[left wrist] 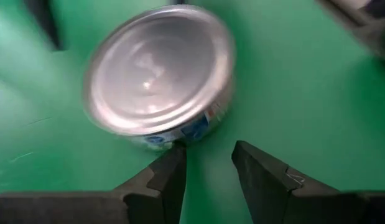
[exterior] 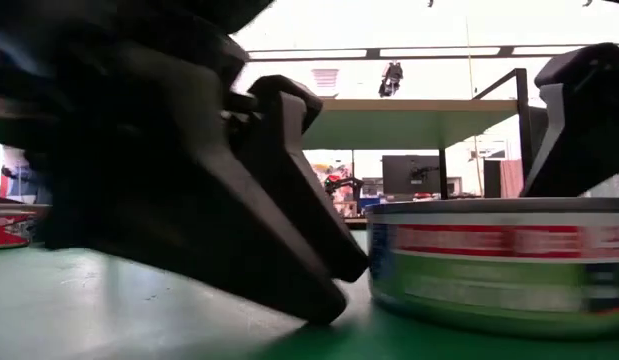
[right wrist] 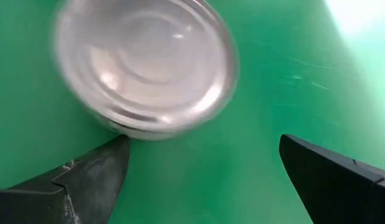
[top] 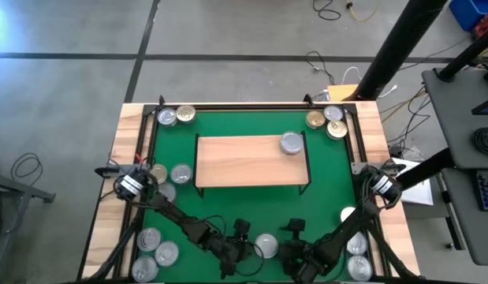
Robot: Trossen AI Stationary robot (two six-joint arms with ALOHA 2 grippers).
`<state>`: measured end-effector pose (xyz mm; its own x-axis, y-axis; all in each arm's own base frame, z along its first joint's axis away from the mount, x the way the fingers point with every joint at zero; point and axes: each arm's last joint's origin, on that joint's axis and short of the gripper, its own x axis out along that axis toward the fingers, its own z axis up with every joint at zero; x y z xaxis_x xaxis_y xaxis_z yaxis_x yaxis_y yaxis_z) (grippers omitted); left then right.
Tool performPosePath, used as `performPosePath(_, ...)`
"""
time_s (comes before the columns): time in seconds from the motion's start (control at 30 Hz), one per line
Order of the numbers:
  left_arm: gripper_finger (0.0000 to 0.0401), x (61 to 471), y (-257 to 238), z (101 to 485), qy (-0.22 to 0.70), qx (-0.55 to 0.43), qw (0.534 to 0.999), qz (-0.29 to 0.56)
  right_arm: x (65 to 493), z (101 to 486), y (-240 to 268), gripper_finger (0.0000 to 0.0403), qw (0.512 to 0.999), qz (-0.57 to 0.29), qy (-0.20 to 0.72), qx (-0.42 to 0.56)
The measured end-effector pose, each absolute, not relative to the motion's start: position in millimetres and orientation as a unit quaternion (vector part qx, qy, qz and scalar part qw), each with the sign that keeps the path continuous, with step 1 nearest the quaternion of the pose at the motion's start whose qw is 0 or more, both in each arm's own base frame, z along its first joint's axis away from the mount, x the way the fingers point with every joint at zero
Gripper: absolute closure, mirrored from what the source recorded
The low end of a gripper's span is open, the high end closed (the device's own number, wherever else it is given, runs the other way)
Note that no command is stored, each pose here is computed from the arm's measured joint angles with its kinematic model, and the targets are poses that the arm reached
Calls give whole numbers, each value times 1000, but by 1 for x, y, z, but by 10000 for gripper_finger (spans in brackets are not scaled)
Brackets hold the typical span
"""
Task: Stack canned seafood by type on shelf
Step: Stack the green tuna can on top of the green tuna can on the shelf
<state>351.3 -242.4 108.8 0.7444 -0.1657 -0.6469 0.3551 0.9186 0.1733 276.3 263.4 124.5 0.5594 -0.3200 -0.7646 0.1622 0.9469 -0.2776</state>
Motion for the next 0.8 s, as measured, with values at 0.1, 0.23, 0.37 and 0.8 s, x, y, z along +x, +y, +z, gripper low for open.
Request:
performPosePath(0.1, 275, 348, -247, 109, 328, 145, 921, -153, 271, 132, 257, 3, 870, -157, 459, -90)
performPosePath(0.23, 275, 345, -247, 110, 341, 149, 916, -151, 258, 143, 260, 3, 869, -169, 461, -64)
performPosePath(0.37, 275, 345, -246, 111, 343, 149, 917, -136, 246, 141, 272, 3, 875, -160, 456, -35)
performPosePath(0.8, 275, 354, -238, 114, 317, 143, 932, -99, 258, 94, 281, 3, 934, -143, 324, 45)
